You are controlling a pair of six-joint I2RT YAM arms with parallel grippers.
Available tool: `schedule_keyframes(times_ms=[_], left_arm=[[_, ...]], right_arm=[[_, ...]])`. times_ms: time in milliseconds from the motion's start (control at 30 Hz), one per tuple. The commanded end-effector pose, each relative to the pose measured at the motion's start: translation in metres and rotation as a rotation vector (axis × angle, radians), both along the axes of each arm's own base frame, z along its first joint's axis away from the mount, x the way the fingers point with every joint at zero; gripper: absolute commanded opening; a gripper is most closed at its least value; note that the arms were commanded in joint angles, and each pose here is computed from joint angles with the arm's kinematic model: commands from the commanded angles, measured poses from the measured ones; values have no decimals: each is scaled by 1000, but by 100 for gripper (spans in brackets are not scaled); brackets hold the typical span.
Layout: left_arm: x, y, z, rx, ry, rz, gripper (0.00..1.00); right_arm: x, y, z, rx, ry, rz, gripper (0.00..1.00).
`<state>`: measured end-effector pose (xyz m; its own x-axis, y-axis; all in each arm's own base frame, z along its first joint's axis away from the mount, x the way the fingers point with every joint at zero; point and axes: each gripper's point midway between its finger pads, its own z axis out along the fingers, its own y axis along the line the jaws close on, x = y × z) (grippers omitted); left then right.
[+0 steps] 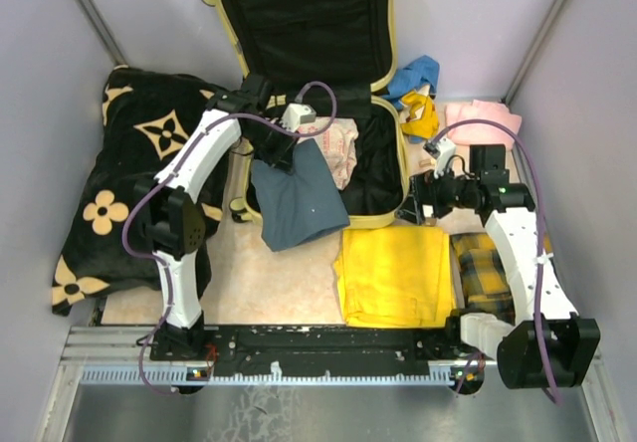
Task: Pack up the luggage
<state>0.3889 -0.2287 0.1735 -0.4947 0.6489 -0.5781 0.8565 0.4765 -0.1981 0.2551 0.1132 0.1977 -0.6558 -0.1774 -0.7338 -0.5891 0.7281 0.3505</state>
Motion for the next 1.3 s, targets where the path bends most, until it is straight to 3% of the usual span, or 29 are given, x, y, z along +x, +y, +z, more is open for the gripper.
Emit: schedule_keyframes(times_ms=[0, 233, 467, 733, 900, 1033, 1267], left_arm=[[15, 3, 22, -154, 36, 181, 0], [9, 5, 30, -256, 59, 230, 0], [8, 15, 30, -276, 70, 284, 0], [4, 19, 23, -283, 105, 341, 0], [2, 20, 18, -298, 118, 378, 0], [-2, 22, 14, -294, 123, 392, 0], [-1, 21, 14, -304, 130, 403, 0]], right_arm=[[4, 10, 14, 96, -21, -3, 90], [19, 56, 33, 327, 130, 6, 92], [-7, 123, 18, 315, 281, 2, 93], [-21, 143, -19, 317, 490, -213, 99], [-11, 158, -10, 414, 356, -311, 94], [-14, 165, -25, 403, 376, -362, 91], [-2, 174, -27, 470, 353, -426, 76]])
